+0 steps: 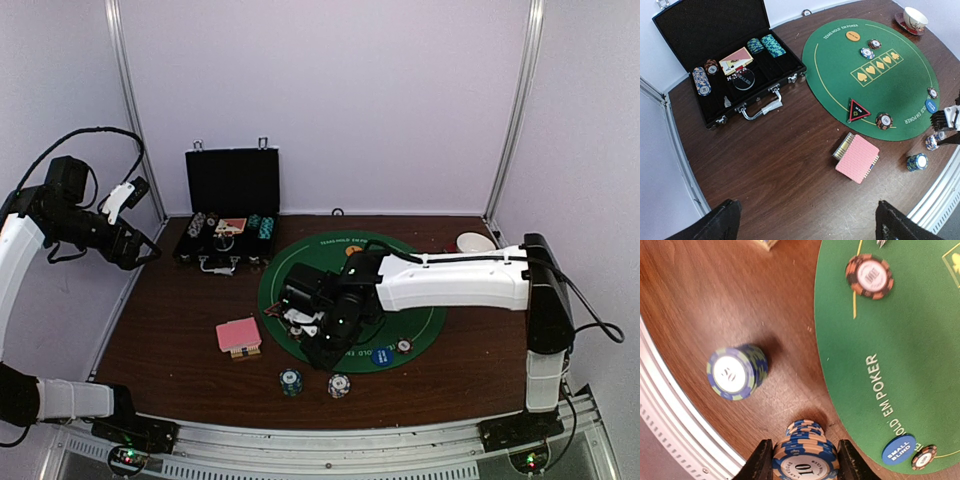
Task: Distribute texas hold em gaming equipment
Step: Pick up the pile of poker chips from the pile of poker chips, then place the poker chips pile in the dealer area.
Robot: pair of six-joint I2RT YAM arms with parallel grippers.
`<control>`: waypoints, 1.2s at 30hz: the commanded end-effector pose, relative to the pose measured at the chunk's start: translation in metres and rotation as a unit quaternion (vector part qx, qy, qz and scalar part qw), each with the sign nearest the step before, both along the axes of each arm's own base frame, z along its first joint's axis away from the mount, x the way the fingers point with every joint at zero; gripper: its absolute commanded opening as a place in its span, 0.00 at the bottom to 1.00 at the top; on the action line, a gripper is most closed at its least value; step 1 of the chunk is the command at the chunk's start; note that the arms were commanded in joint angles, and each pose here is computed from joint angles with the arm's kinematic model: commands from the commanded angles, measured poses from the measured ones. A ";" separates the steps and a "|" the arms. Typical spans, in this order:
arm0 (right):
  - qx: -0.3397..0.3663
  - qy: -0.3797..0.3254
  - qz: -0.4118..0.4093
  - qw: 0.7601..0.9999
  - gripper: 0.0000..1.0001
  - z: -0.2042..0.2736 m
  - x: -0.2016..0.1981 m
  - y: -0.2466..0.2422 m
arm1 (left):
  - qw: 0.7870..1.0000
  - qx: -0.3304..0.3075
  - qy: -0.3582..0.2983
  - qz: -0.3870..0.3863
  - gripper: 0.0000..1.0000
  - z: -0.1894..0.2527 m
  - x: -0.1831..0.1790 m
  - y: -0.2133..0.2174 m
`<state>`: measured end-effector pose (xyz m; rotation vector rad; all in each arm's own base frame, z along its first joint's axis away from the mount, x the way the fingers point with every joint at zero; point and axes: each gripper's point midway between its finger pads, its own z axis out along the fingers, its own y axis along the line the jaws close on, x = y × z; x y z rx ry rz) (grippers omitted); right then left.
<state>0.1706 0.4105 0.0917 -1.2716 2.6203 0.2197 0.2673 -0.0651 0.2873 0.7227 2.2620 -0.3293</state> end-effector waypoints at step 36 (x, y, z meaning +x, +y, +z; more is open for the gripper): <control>0.008 -0.018 -0.054 0.998 0.72 -0.030 0.094 0.015 | 1.000 0.001 -0.017 -0.008 0.97 0.008 -0.003 -0.001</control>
